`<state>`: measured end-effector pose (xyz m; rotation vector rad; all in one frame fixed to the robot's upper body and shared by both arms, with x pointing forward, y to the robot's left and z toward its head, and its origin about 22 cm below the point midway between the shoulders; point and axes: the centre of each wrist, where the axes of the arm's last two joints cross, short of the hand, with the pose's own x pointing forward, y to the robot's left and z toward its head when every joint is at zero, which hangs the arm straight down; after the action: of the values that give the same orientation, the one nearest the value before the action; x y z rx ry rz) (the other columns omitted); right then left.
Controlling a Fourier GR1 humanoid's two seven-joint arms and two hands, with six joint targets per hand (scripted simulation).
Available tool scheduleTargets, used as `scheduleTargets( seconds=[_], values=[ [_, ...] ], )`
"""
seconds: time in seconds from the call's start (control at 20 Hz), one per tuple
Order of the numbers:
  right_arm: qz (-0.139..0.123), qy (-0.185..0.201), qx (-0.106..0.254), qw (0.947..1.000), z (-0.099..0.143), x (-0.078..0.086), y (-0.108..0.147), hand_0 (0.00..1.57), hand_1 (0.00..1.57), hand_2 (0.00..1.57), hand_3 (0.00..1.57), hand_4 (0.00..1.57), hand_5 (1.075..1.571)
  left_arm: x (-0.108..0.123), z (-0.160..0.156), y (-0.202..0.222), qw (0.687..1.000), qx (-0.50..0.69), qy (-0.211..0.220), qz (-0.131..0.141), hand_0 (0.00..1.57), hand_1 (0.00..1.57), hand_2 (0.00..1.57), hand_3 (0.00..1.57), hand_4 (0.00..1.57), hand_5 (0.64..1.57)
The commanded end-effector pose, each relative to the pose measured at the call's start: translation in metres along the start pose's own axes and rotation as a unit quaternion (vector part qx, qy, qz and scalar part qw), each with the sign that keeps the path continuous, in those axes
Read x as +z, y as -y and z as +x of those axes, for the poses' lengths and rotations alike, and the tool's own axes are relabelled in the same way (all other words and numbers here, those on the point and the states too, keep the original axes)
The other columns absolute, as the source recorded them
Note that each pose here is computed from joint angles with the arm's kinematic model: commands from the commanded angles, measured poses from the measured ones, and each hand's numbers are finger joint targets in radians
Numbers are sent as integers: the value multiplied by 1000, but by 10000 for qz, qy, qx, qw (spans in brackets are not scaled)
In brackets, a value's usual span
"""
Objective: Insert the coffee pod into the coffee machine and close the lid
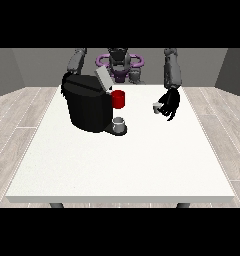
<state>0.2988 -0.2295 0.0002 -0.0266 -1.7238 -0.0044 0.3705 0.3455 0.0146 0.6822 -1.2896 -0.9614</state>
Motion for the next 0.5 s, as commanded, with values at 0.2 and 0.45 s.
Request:
scheduleTargets(
  seconds=[0.2, 0.45],
  values=[
    [-286, -277, 7, 9992, -20, 9, 7, 0, 0, 0, 0, 418, 1571, -3, 14, 30, 9955, 361, 773, -410, 1557, 1557, 1523, 1427, 706, 1571],
    [-371, -254, -156, 9989, -34, 11, 14, 0, 0, 0, 0, 392, 1571, -14, 35, 36, 9953, 448, 827, -226, 1373, 1373, 1383, 1326, 656, 1571]
  ],
)
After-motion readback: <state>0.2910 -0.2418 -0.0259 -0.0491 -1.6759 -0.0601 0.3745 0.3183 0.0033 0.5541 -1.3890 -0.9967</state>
